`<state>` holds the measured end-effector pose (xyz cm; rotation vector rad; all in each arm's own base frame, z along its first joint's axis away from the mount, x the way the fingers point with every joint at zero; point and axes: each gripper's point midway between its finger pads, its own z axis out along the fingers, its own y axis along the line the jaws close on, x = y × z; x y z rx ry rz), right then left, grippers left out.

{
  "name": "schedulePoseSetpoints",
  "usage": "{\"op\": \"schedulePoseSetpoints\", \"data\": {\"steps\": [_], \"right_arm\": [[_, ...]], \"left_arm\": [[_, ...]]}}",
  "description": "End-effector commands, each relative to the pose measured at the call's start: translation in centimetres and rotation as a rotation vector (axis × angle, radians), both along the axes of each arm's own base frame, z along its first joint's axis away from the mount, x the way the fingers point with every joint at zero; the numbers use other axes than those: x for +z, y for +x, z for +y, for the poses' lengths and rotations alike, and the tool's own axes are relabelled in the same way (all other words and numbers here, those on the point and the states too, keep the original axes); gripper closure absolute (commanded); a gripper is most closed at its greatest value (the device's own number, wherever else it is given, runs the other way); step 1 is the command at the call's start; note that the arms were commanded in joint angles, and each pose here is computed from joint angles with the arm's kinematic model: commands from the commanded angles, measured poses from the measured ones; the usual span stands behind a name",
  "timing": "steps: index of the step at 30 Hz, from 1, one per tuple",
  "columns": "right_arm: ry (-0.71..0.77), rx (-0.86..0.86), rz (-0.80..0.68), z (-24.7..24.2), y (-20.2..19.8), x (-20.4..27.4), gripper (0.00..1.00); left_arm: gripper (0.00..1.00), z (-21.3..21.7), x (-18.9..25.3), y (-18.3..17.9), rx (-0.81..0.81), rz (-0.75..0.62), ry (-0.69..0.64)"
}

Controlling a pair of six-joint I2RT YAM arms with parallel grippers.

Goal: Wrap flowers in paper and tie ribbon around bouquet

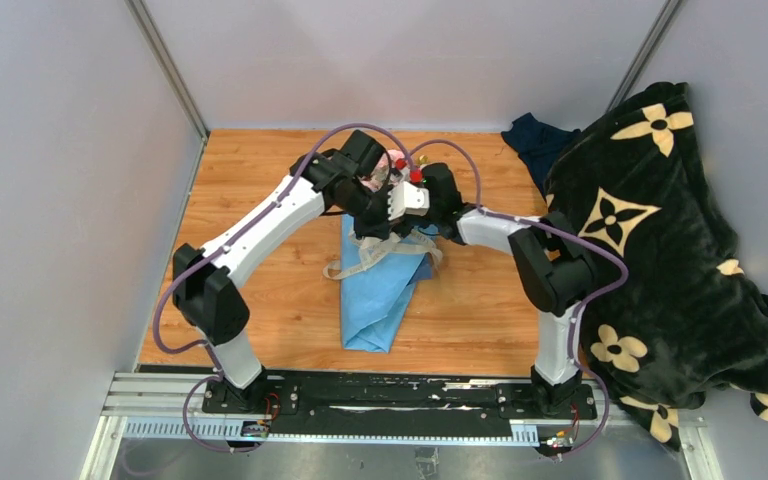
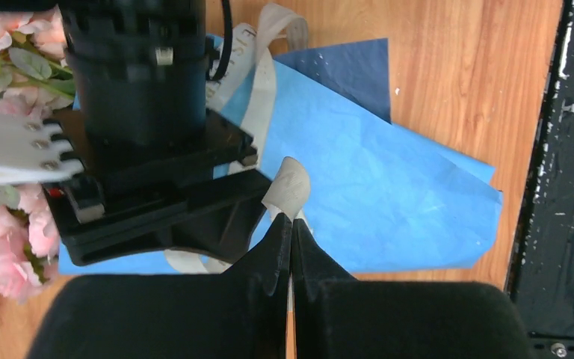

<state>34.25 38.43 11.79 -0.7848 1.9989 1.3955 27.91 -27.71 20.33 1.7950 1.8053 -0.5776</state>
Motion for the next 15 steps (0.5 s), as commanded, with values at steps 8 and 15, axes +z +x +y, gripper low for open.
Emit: {"op": "schedulePoseSetpoints", "data": {"steps": [8, 15], "right_arm": [[-0.048, -0.033, 0.091, -8.1, -1.4, 2.8, 0.5], [-0.105, -0.179, 0.134, -12.2, -1.1, 0.7, 0.6]], "left_arm": [[1.0, -2.8, -0.7, 4.4, -0.002, -0.067, -0.002], [1.0, -2.9, -3.3, 11.5, 0.229, -0.253, 0.049]]}}
